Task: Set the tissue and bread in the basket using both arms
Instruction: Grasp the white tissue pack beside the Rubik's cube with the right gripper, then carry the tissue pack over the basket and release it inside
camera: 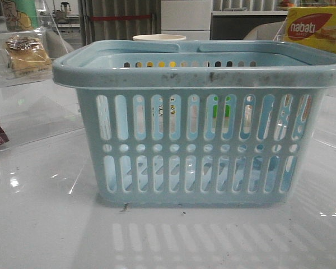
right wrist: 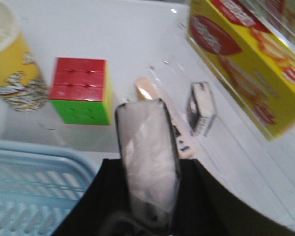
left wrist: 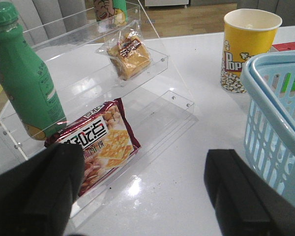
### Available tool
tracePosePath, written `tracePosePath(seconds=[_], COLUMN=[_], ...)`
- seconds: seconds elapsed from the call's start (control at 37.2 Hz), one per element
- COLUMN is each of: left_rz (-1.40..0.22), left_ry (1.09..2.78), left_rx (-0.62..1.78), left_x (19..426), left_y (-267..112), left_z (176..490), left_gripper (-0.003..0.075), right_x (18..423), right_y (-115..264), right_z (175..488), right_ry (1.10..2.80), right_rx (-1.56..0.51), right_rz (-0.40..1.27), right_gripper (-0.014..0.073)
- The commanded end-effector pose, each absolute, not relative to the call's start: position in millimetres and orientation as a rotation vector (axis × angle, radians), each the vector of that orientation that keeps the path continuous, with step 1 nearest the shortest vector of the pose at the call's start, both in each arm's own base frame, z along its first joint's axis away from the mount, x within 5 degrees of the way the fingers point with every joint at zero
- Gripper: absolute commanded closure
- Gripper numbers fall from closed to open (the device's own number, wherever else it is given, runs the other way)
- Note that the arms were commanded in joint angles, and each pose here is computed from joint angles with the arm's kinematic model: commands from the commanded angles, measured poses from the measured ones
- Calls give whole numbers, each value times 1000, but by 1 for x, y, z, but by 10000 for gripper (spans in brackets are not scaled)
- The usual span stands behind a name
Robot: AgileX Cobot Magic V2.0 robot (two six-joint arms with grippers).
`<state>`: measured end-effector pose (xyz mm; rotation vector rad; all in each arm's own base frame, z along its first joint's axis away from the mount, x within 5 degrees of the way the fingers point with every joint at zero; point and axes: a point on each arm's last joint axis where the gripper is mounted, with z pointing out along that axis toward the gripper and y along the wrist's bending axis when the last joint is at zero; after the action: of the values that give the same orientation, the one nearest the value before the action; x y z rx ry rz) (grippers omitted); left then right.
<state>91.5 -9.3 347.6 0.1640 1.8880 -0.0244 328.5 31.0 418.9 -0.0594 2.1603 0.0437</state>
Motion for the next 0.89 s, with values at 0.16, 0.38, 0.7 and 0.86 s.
tracePosePath(seconds=[0.16, 0.38, 0.7, 0.86], left_rz=[-30, -30, -30, -30], left_ry=[1790, 1790, 1790, 1790], left_rx=[141, 141, 141, 141], left_x=[95, 95, 95, 95], left_y=[-9, -9, -9, -9], left_z=[363, 363, 363, 363], left_gripper=[160, 160, 160, 160], right_x=[278, 269, 297, 320], right_y=[121, 156, 173, 184], right_z=[460, 429, 348, 309], right_ry=[1949, 1946, 2156, 2234], right_rx=[-377, -497, -556, -601], right_rz=[261, 332, 279, 225], right_gripper=[363, 363, 363, 245])
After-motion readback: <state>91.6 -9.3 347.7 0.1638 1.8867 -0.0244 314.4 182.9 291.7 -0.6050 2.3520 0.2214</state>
